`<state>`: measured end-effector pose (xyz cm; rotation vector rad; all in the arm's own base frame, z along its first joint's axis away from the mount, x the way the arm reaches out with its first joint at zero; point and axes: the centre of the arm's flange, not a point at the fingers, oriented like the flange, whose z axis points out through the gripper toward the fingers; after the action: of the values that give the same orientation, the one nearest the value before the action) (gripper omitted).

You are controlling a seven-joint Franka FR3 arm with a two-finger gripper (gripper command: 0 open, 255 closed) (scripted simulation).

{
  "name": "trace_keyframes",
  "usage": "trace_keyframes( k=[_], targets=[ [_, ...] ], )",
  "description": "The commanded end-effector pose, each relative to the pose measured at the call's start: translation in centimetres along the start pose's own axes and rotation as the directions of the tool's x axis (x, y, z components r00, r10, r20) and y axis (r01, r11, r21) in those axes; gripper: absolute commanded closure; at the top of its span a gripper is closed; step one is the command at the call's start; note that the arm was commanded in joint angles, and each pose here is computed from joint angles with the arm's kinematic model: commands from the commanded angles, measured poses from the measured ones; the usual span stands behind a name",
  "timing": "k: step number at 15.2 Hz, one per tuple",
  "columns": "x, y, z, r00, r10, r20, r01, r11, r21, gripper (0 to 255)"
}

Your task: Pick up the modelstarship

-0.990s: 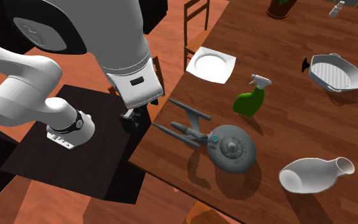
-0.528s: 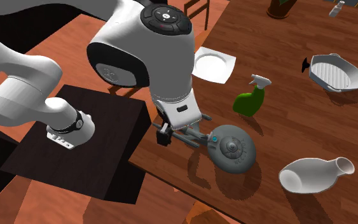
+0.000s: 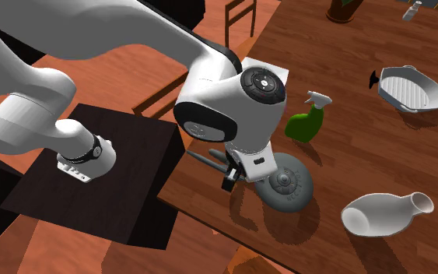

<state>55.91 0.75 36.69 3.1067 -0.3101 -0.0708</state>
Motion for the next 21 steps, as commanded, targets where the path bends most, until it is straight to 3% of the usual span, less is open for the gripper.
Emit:
trace_keyframes(
  k=[1, 11, 12, 21],
  targets=[
    [1.7, -0.4, 2.0, 1.000, 0.018, 0.013, -0.018, 1.000, 0.000, 0],
    [2.3, -0.7, 6.5, 1.000, 0.022, 0.016, -0.022, 1.000, -0.001, 0],
    [2.3, -0.7, 6.5, 1.000, 0.022, 0.016, -0.022, 1.000, -0.001, 255],
    [2.3, -0.7, 6.5, 1.000, 0.022, 0.016, -0.022, 1.000, -0.001, 255]
  ],
)
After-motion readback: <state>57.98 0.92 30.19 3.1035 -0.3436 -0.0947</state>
